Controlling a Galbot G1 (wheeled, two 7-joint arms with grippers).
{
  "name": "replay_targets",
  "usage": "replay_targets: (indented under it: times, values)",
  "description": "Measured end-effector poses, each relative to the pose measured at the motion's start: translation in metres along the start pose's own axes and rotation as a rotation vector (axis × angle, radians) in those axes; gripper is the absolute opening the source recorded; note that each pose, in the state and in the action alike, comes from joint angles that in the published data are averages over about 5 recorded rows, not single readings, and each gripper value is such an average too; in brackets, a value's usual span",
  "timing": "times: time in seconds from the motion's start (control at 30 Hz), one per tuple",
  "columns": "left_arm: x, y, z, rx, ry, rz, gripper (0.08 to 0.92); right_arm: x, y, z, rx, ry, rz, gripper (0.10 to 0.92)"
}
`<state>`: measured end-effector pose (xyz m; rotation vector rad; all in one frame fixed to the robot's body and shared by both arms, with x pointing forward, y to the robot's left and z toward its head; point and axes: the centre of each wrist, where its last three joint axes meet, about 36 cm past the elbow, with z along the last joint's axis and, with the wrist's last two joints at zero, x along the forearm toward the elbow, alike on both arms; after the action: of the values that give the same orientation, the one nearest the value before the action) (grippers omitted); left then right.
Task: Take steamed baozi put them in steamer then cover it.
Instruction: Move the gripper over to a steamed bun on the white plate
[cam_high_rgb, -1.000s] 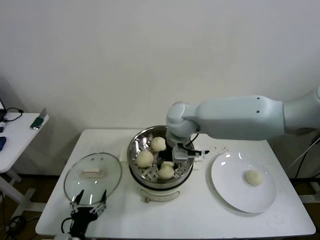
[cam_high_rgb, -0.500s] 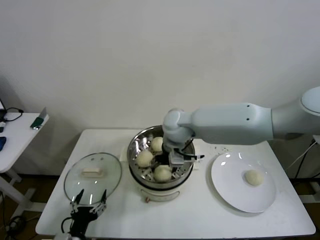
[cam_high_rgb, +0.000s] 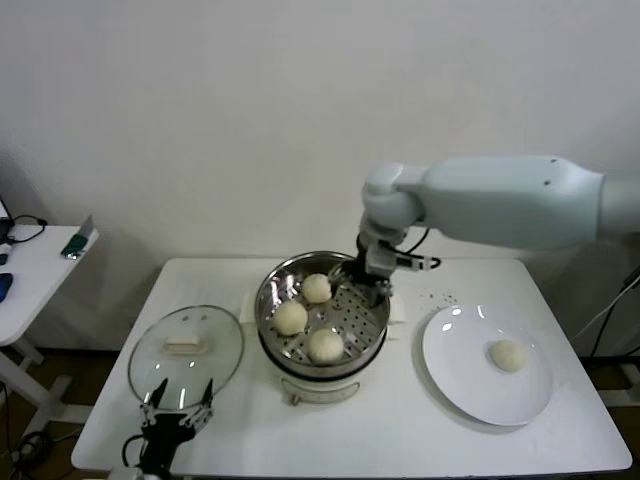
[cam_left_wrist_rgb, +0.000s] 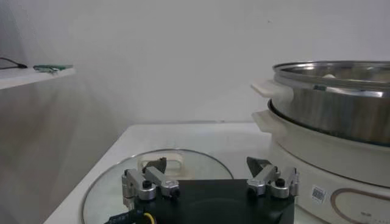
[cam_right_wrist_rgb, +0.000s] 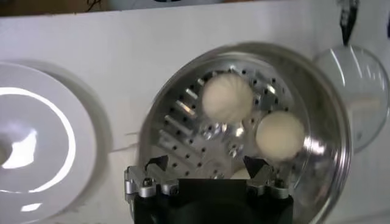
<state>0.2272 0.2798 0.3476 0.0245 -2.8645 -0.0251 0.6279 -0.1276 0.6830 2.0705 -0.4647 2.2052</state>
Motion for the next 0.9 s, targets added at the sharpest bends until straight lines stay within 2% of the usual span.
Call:
replay_targets:
  times: [0.2, 0.4, 0.67, 0.9]
  values:
    - [-0.003, 0.000, -0.002, 0.003, -0.008, 0.001, 0.823, 0.038, 0.078, 0.037, -0.332, 0.040, -0.021, 0.823]
    - [-0.002, 0.001, -0.004, 0.002, -0.011, 0.000, 0.823, 0.038, 0.179, 0.056, -0.659, 0.071, -0.042, 0.823]
    - [0.000, 0.001, -0.001, 0.003, -0.001, -0.004, 0.823, -0.005, 0.284, 0.050, -0.982, 0.075, -0.056, 0.823]
    - [0.000, 0.000, 0.002, 0.006, 0.004, -0.007, 0.823, -0.058, 0.337, 0.038, -1.146, 0.092, -0.070, 0.823]
